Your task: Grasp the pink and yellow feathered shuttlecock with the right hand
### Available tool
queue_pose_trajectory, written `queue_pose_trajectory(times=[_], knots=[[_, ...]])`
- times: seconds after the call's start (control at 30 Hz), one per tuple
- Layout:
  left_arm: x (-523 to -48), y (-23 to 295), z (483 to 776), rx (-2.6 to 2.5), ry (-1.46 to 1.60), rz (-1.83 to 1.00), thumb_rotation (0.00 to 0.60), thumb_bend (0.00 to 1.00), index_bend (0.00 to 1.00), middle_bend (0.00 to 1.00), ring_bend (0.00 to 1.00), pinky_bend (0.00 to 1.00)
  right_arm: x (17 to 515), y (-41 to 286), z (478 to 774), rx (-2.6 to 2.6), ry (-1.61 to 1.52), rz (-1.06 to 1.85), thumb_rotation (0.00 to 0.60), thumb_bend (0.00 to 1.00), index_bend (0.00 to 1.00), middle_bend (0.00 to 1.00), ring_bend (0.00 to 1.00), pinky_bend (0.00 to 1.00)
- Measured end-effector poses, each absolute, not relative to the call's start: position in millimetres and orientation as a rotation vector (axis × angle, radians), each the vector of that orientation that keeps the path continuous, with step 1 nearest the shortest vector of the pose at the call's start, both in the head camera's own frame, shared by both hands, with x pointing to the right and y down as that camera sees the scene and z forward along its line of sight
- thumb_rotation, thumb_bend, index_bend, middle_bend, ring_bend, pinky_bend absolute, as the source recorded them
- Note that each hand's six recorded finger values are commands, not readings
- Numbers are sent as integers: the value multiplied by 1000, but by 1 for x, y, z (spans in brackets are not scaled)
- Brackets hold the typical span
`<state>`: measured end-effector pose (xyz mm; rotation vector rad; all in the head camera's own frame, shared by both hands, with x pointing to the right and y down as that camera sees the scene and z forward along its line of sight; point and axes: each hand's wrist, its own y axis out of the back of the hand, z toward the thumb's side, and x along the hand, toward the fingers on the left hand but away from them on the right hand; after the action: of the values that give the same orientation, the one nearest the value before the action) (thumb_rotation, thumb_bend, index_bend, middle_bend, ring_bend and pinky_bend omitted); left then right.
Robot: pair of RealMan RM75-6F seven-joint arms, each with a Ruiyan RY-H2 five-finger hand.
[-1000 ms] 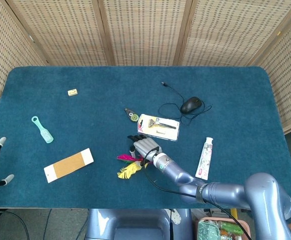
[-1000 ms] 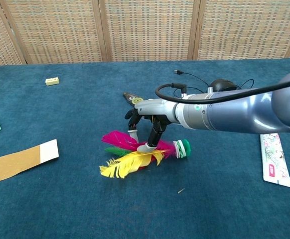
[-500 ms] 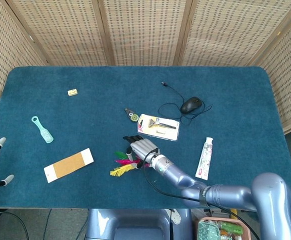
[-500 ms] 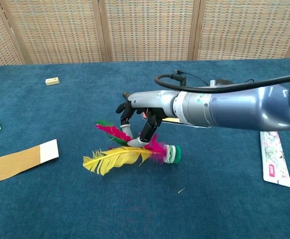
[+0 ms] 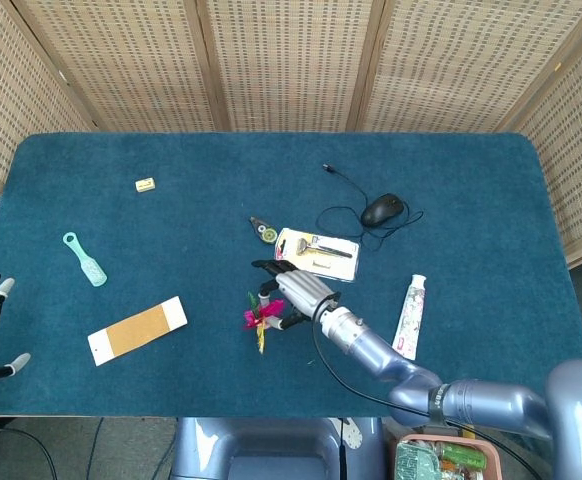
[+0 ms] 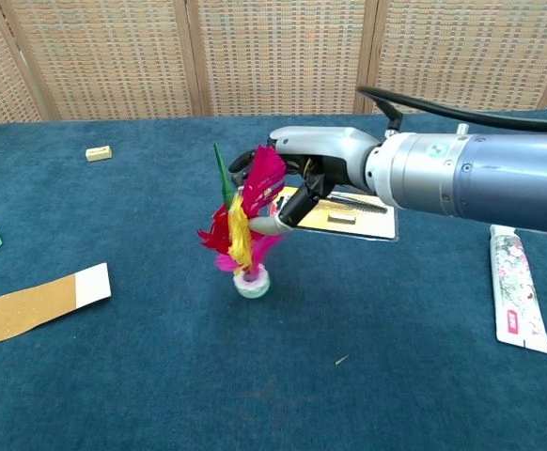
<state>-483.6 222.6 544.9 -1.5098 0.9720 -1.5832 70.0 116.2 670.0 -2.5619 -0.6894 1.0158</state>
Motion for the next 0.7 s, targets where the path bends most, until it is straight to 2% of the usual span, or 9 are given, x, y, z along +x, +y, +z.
queue_pose_trajectory(times=[0.2,0.43,0.5,0.57,0.6,0.67,0.7], knots=[[-484,223,544,-1511,976,-1583,600,0,0,0,0,0,96,116,690,-2571,-716,1102,600,435,668,54,0,0],[-483,224,543,-1512,974,-1578,600,0,0,0,0,0,119,111,700,-2548,-748,1163,600,435,662,55,0,0],[-483,224,543,-1512,974,-1577,600,0,0,0,0,0,126,109,698,-2532,-748,1165,600,431,559,56,0,0],[-482,225,543,-1514,971,-1575,600,0,0,0,0,0,132,108,694,-2528,-748,1160,600,378,273,57,0,0],[-482,225,543,-1515,969,-1574,600,0,0,0,0,0,134,108,692,-2531,-749,1156,600,343,180,55,0,0],[-481,225,543,-1518,967,-1572,600,0,0,0,0,0,137,108,687,-2538,-754,1141,600,178,26,33,0,0],[-480,226,543,-1520,967,-1571,600,0,0,0,0,0,139,108,684,-2540,-757,1132,600,113,8,22,0,0]])
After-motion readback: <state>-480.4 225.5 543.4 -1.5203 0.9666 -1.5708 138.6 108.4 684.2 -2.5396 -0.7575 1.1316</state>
